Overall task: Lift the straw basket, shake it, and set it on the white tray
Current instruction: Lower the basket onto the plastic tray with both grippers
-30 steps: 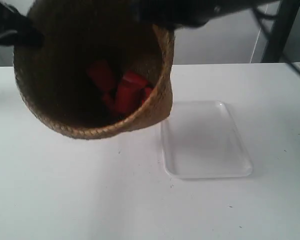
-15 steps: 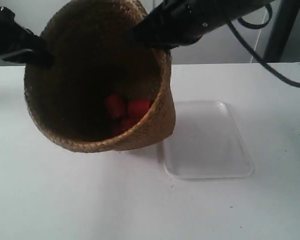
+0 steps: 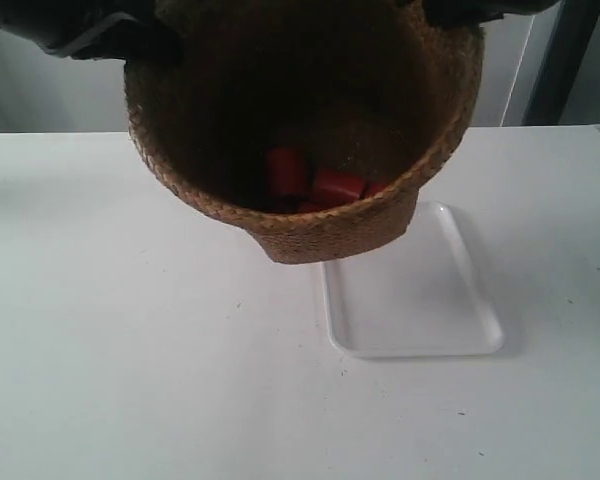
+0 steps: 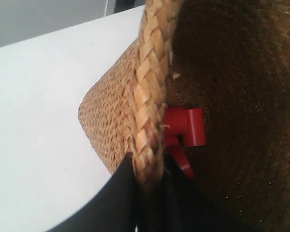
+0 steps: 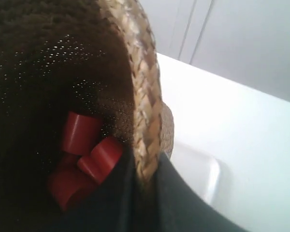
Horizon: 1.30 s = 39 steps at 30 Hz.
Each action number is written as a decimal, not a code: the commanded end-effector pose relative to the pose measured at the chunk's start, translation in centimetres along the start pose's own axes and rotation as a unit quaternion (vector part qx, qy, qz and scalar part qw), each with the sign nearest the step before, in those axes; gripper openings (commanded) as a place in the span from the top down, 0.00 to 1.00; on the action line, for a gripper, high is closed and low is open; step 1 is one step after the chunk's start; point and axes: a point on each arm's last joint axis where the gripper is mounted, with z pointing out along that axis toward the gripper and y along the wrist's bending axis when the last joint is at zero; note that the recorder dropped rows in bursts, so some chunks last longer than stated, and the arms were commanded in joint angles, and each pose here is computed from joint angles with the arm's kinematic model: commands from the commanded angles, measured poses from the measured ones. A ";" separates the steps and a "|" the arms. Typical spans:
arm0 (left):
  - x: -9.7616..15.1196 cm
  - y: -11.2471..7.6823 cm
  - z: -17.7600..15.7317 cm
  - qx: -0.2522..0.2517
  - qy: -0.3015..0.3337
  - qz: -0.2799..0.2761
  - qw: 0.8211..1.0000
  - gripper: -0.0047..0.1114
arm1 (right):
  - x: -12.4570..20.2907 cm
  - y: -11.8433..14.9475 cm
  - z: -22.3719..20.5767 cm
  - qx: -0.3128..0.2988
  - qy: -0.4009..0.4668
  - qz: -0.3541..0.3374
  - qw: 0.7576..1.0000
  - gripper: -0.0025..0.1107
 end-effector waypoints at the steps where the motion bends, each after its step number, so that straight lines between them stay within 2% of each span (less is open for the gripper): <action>1: -0.4 -0.4 0.6 0.025 -0.018 -0.004 1.000 0.96 | 0.4 -1.9 0.0 0.017 0.001 0.031 0.999 0.98; 8: -0.4 -0.5 2.6 0.052 -0.023 -0.009 0.998 0.96 | 2.2 -4.2 1.1 0.039 0.019 0.056 0.997 0.98; 14: 0.1 -0.3 5.1 0.052 -0.019 -0.014 0.998 0.96 | 3.1 -4.4 2.5 0.034 0.029 0.055 0.997 0.98; 20: -0.3 -1.3 6.6 0.062 -0.023 0.001 0.998 0.96 | 3.6 -4.8 3.8 0.040 0.051 0.038 0.997 0.98; 27: -0.5 -1.3 8.4 0.078 -0.010 -0.002 0.997 0.96 | 4.5 -7.0 3.8 0.056 0.077 0.060 0.994 0.98; 33: -0.7 -1.4 8.7 0.095 -0.014 -0.019 0.995 0.96 | 4.9 -7.7 3.6 0.022 0.082 0.070 0.994 0.98; 39: -0.3 -1.5 10.0 0.110 -0.008 -0.044 0.993 0.96 | 5.3 -7.8 3.9 0.020 0.104 0.068 0.992 0.98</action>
